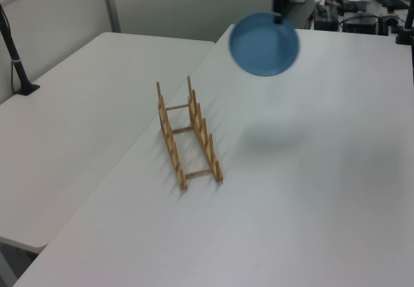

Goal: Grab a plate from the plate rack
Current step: 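Lift the blue plate up out of the rack, then carry the plate away from the rack and lower it flat onto the table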

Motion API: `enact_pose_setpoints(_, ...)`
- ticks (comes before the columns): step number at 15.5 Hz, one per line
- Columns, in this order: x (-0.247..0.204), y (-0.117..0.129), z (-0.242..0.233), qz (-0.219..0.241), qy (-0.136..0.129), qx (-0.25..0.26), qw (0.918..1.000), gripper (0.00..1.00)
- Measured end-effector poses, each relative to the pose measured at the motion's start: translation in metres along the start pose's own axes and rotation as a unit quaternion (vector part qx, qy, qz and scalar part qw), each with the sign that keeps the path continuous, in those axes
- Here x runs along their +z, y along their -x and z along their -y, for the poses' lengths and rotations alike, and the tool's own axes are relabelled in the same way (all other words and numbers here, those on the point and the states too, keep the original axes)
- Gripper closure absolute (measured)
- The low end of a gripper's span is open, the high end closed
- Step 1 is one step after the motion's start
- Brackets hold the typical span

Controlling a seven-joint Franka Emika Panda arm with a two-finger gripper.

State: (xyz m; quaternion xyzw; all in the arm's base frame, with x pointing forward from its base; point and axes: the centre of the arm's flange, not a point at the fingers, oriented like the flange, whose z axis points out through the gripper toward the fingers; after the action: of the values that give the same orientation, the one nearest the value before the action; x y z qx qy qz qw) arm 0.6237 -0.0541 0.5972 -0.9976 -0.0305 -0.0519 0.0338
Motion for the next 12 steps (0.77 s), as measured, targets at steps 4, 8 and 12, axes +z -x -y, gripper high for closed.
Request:
enact_pose_setpoints(4,0.031,0.031,-0.024,0.102,-0.062,-0.065,0.9907,0.93)
enact_pose_setpoints(8,0.108,0.058,-0.06,0.156,-0.113,-0.092,0.9769,0.93)
enact_pose_setpoints(12,0.174,0.067,-0.072,0.149,-0.11,-0.085,0.979,0.93)
